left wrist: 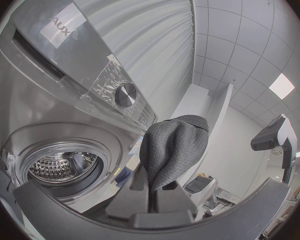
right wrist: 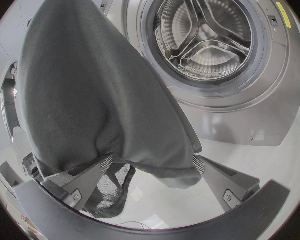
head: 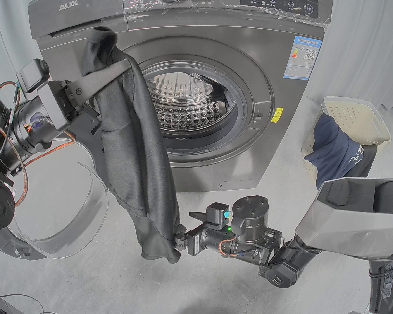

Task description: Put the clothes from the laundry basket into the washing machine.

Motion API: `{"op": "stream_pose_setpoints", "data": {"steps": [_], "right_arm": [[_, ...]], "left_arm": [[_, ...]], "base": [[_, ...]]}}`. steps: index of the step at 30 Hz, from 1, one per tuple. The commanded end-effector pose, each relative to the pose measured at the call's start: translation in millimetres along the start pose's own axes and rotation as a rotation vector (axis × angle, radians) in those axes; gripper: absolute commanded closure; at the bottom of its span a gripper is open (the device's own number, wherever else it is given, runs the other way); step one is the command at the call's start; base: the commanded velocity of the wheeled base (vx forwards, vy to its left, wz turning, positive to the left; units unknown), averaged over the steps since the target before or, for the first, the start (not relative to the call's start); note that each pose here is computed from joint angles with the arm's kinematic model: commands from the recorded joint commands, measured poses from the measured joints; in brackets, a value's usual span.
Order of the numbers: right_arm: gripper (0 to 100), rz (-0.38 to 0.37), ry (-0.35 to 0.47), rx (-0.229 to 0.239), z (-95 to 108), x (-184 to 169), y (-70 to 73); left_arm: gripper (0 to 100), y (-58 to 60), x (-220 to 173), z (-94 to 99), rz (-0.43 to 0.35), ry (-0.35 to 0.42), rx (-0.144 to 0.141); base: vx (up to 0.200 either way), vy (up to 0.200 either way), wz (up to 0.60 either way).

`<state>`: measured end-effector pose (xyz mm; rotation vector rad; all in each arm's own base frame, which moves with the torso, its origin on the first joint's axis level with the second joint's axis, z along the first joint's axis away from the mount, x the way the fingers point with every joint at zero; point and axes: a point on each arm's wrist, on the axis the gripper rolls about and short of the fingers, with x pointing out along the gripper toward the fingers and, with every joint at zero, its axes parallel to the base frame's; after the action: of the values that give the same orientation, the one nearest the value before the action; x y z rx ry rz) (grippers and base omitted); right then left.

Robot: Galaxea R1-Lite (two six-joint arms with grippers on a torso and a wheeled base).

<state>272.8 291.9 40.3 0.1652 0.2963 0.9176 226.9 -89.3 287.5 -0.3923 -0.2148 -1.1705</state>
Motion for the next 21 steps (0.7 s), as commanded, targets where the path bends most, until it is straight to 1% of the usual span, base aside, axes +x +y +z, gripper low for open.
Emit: {"op": "stream_pose_setpoints", "data": {"steps": [1, 2, 5, 6, 8, 9, 10, 11, 13, 17, 18, 19, 21], "right_arm": [[0, 0.024, 0.019, -0.005, -5, -5, 11.8], [0, 0.031, 0.023, -0.006, -7, -7, 14.7], [0, 0.043, 0.028, -0.009, -10, -10, 16.8], [0, 0.054, 0.029, -0.011, -13, -11, 20.6], [0, 0.058, 0.030, -0.012, -14, -11, 22.2], [0, 0.059, 0.029, -0.010, -13, -11, 22.3], [0, 0.057, 0.029, -0.010, -15, -9, 21.7], [0, 0.057, 0.029, -0.010, -15, -9, 21.7], [0, 0.058, 0.019, -0.011, -14, -6, 21.7], [0, 0.057, 0.003, -0.013, -14, -1, 20.4], [0, 0.058, 0.002, -0.013, -14, 0, 20.4], [0, 0.056, -0.005, -0.015, -14, 4, 19.9], [0, 0.058, -0.017, -0.016, -15, 10, 19.4]], "left_arm": [[100, -0.1, 0, 7.0, -0.019, -0.004, 0.009], [100, -2.4, 0, 9.1, -0.037, 0.001, 0.007], [100, -4.5, -2, 11.1, -0.056, 0.009, 0.000], [100, -6.4, -2, 12.3, -0.073, 0.014, -0.009], [100, -6.9, -2, 11.7, -0.080, 0.018, -0.016], [100, -7.2, -2, 11.6, -0.081, 0.018, -0.016], [100, -10.6, -2, 12.6, -0.091, 0.016, -0.013], [100, -10.6, -2, 12.6, -0.091, 0.016, -0.013], [100, -16.3, -5, 15.1, -0.098, 0.011, -0.006], [100, -21.2, -8, 16.6, -0.126, 0.030, -0.003], [100, -21.0, -9, 16.3, -0.126, 0.032, -0.004], [100, -22.9, -12, 15.6, -0.142, 0.051, -0.014], [100, -24.8, -14, 14.5, -0.150, 0.058, -0.026]], "base": [[0.000, 0.000, 0.00], [0.000, 0.000, 0.00], [0.000, 0.000, 0.00], [0.000, 0.000, 0.00], [0.000, 0.000, 0.00], [0.000, 0.000, 0.00], [0.000, 0.000, 0.00], [0.000, 0.000, 0.00], [0.000, 0.000, 0.00], [0.000, 0.000, 0.00], [0.000, 0.000, 0.00], [0.000, 0.000, 0.00], [0.000, 0.000, 0.00]]}}
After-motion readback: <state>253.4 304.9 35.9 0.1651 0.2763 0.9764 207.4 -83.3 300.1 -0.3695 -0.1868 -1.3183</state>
